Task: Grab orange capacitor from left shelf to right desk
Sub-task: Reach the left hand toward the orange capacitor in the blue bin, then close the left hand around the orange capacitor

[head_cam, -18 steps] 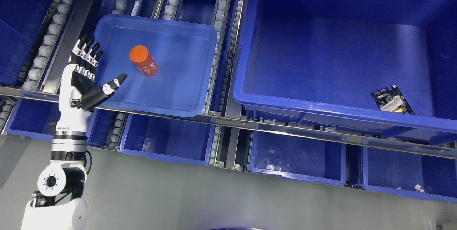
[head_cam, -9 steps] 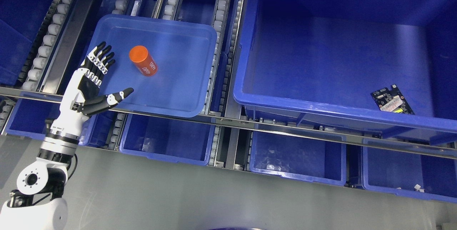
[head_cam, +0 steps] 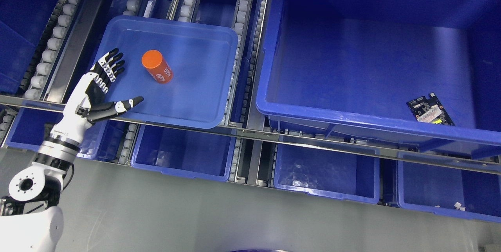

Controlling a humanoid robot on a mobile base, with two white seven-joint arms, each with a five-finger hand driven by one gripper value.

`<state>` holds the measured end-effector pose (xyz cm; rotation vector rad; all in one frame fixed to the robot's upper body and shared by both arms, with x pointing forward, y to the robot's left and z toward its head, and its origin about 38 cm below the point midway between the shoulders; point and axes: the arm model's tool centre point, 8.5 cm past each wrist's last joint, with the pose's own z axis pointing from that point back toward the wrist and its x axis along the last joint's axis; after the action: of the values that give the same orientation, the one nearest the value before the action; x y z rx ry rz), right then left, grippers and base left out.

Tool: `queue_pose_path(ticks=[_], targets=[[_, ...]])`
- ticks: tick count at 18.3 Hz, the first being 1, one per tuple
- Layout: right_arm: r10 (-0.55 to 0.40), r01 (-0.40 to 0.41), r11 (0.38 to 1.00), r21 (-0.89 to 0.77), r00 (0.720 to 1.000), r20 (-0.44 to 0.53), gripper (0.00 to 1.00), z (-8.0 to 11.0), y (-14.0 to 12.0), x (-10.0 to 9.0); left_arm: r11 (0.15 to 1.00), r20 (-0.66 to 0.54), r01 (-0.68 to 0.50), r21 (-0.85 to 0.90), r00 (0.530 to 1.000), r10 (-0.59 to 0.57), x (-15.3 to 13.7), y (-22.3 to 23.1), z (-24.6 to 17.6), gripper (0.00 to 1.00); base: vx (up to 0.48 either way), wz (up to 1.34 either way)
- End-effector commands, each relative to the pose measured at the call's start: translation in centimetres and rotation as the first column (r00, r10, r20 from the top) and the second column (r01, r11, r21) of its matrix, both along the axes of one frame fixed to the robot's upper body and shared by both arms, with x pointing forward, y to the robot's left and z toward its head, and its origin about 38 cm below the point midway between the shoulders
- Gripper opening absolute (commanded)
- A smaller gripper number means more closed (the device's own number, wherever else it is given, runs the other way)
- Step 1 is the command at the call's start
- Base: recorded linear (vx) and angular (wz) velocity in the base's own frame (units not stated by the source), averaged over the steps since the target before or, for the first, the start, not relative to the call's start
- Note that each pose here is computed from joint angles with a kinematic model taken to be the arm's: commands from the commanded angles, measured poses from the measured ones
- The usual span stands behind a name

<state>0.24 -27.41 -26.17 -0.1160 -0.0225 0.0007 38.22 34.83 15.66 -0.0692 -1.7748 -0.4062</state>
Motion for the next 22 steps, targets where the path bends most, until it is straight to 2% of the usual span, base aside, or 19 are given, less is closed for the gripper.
queue_pose_path(ticks=[1, 8, 22], targets=[[-0.007, 0.007, 1.0, -0.018, 1.0, -0.001, 1.0, 0.1, -1.1, -0.7, 0.999, -0.074, 0.016, 0.042, 0.997, -0.013, 2.6, 0.2, -1.3, 0.95, 0.0, 0.0], [-0.007, 0.007, 1.0, -0.018, 1.0, -0.001, 1.0, 0.1, -1.1, -0.7, 0.994, -0.135, 0.103, 0.044, 0.986, -0.096, 2.9, -1.6, -2.9, 0.92, 0.0, 0.0], [-0.007, 0.007, 1.0, -0.018, 1.0, -0.001, 1.0, 0.1, -1.1, -0.7, 0.995, -0.118, 0.098, -0.017, 0.988, -0.099, 5.0, -3.0, -2.6, 0.68, 0.0, 0.0]])
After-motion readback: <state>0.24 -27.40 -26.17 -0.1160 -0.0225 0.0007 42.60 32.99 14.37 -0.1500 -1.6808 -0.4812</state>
